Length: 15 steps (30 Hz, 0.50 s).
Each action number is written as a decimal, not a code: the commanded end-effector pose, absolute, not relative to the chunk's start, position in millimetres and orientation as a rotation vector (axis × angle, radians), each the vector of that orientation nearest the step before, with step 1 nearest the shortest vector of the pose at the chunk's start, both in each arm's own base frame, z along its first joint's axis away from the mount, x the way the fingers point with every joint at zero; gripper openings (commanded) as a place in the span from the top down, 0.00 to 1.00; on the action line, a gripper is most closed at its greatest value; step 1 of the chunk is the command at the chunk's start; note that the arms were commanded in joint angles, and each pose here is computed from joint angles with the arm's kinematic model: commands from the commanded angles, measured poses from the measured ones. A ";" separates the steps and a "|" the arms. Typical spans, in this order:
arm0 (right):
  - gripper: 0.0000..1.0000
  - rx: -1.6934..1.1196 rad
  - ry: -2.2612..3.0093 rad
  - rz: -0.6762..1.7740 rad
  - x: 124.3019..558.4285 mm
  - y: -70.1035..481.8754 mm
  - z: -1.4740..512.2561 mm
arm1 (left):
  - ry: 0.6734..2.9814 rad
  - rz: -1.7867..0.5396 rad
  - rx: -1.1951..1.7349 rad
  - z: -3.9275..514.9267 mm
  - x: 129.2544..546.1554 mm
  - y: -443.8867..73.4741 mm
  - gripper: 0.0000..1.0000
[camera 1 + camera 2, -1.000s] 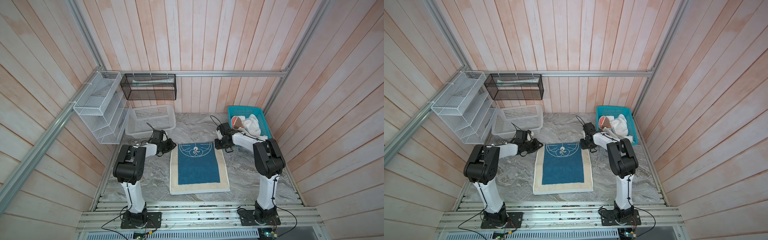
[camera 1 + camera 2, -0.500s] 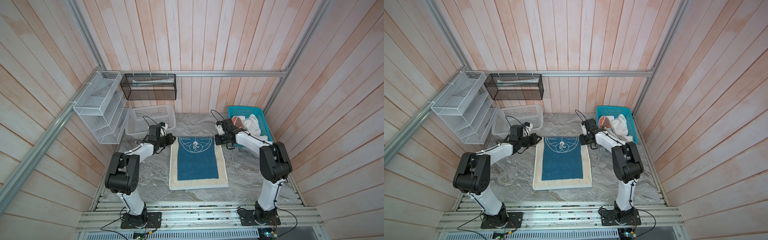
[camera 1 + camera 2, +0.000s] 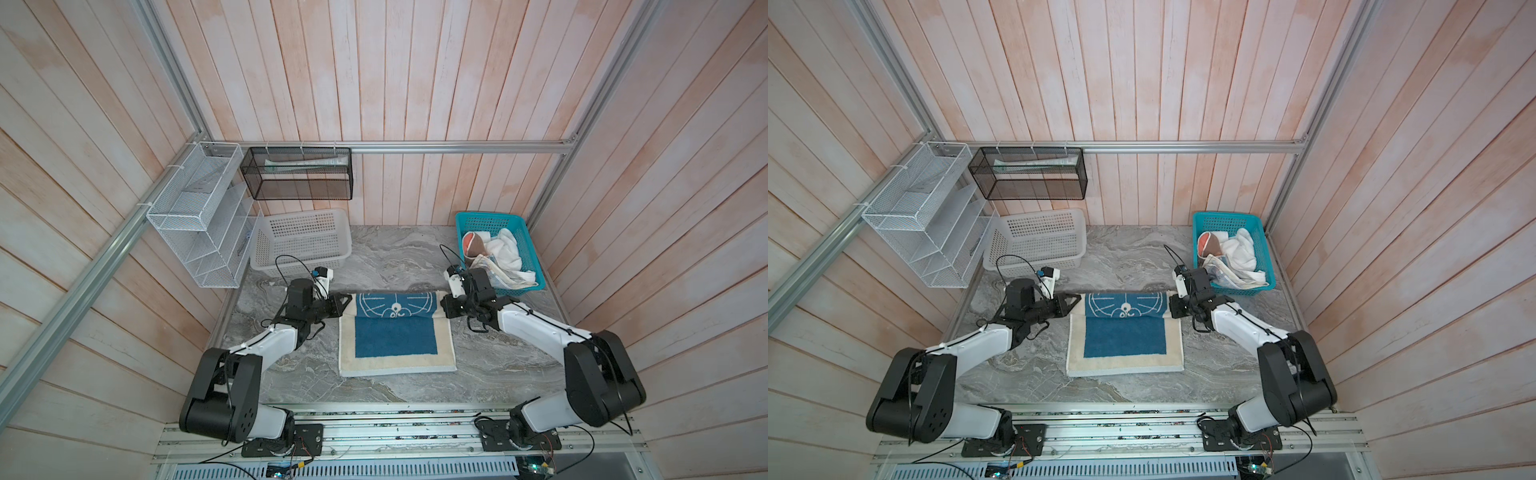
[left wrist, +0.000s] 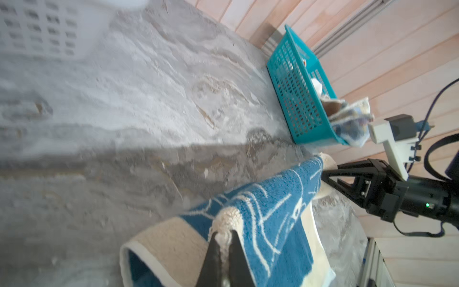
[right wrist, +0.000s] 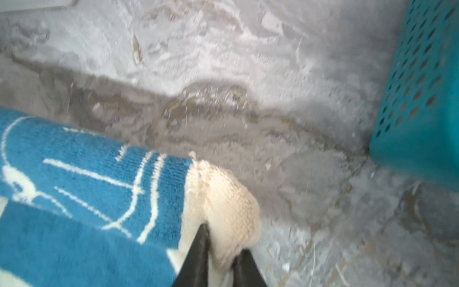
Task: Fold and stack the towels
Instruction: 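Lower the folded edge onto the towel and draw both grippers back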
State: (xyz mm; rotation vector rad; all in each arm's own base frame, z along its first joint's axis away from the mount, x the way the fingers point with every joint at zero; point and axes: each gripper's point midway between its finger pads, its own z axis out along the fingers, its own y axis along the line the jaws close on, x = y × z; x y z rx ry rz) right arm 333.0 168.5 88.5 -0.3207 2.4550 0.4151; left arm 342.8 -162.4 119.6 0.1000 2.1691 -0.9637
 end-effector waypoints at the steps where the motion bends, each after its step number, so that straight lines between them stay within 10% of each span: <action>1: 0.66 -0.190 2.436 0.528 305.1 168.3 97.2 | 2.096 -0.922 0.149 129.0 317.6 -164.4 0.84; 6: 0.55 0.025 2.444 0.624 264.2 151.3 102.9 | 2.122 -0.853 0.022 119.4 275.7 -141.4 0.61; 15: 0.48 0.193 2.533 0.660 253.7 146.1 103.7 | 2.257 -0.829 -0.314 110.2 257.2 -111.4 0.57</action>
